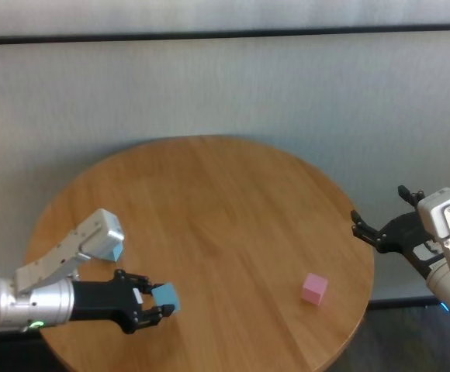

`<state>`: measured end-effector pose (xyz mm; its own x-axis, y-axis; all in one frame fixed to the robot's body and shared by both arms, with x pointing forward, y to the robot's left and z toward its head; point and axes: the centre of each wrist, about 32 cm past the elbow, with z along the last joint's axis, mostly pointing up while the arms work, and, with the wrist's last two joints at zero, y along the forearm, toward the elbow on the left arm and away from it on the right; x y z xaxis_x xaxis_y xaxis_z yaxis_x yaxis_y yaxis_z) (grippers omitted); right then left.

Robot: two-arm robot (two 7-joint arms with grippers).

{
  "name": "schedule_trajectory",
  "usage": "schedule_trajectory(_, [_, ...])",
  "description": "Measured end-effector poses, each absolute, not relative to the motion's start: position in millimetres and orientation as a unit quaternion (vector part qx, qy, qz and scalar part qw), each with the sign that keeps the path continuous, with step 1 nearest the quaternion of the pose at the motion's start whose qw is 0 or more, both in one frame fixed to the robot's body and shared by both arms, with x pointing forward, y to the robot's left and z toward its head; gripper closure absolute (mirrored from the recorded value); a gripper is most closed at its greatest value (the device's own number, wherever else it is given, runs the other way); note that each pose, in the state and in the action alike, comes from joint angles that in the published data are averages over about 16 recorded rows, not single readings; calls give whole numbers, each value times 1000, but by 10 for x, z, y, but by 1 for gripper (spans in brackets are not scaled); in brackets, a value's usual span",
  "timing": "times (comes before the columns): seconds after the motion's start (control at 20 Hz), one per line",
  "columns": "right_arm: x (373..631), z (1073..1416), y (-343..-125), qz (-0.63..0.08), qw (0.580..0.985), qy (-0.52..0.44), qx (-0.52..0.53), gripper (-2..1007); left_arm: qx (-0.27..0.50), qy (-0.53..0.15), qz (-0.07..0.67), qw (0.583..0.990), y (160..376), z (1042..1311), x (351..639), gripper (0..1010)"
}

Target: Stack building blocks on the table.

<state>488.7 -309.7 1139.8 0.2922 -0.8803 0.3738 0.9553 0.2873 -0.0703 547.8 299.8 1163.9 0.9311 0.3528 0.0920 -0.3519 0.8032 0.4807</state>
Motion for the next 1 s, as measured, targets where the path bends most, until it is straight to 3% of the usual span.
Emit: schedule_trajectory(1.0, [4887, 11398, -3097, -580, 791, -132, -142, 0, 283, -24, 148, 947, 2681, 11598, 5806, 614])
